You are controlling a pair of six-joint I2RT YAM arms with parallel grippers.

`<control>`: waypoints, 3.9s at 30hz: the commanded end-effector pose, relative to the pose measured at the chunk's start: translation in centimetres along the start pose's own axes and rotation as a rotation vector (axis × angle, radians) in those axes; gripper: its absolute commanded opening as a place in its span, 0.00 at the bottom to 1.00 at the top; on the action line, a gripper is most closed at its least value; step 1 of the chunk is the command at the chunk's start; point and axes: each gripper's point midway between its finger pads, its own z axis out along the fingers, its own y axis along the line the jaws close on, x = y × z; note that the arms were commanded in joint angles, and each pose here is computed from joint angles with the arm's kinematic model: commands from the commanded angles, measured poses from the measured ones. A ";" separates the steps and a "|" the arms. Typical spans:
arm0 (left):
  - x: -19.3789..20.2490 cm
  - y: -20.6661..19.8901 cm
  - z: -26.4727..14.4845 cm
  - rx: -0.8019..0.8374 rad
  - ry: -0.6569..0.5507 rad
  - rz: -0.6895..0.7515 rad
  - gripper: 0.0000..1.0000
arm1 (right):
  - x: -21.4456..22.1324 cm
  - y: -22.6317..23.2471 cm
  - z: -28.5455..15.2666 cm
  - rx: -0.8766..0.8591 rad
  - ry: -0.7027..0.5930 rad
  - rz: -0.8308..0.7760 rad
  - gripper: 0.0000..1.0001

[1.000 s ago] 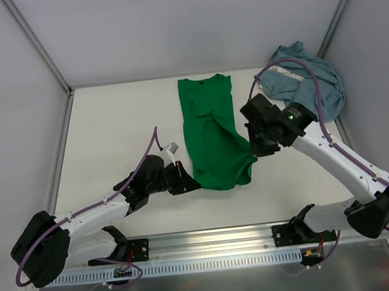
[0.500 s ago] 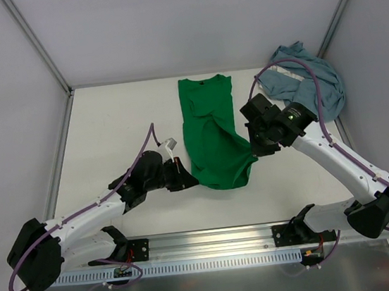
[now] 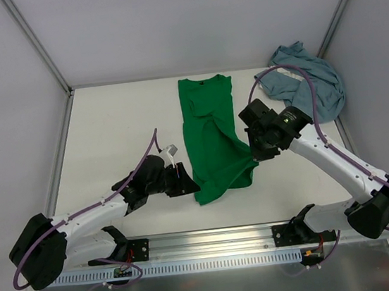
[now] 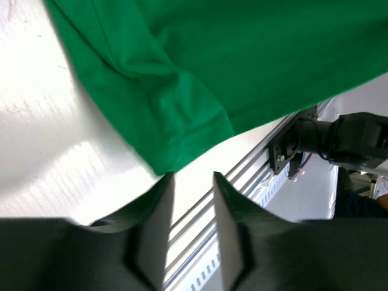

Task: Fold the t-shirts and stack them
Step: Grab the bottom of the folded rectangular tshirt with both arms

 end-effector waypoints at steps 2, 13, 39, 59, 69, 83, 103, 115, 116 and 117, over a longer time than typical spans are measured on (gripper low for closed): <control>0.4 -0.9 0.3 0.045 0.024 0.004 0.44 | -0.1 0.3 -0.2 -0.031 -0.025 0.019 0.01; 0.6 -0.6 0.5 0.040 0.024 -0.003 0.76 | -0.2 0.8 0.1 -0.050 -0.012 0.019 0.00; 0.8 0.4 -0.1 0.002 0.006 -0.001 0.76 | 3.9 12.5 6.0 -0.192 0.147 -0.111 0.01; 1.1 1.0 -0.2 -0.012 0.003 0.003 0.99 | 8.4 15.1 10.7 -0.173 0.221 -0.157 0.80; 0.6 1.3 -0.5 0.012 -0.061 0.052 0.98 | 3.8 7.4 6.7 -0.078 -0.038 -0.051 1.00; 1.4 3.0 2.0 0.019 -0.051 0.050 0.99 | 6.2 2.5 12.4 -0.160 -0.041 0.159 1.00; 1.6 3.4 3.9 0.032 -0.032 0.001 0.91 | 7.8 7.0 16.3 -0.352 0.075 0.267 0.96; 1.8 2.2 5.3 0.100 0.000 -0.025 0.20 | 9.4 8.8 15.5 -0.366 0.115 0.247 0.17; 1.7 2.2 5.4 0.100 -0.003 -0.026 0.13 | 9.7 8.6 15.5 -0.356 0.126 0.244 0.12; 1.6 2.2 5.4 0.101 -0.004 -0.028 0.06 | 9.8 8.6 15.3 -0.356 0.127 0.241 0.08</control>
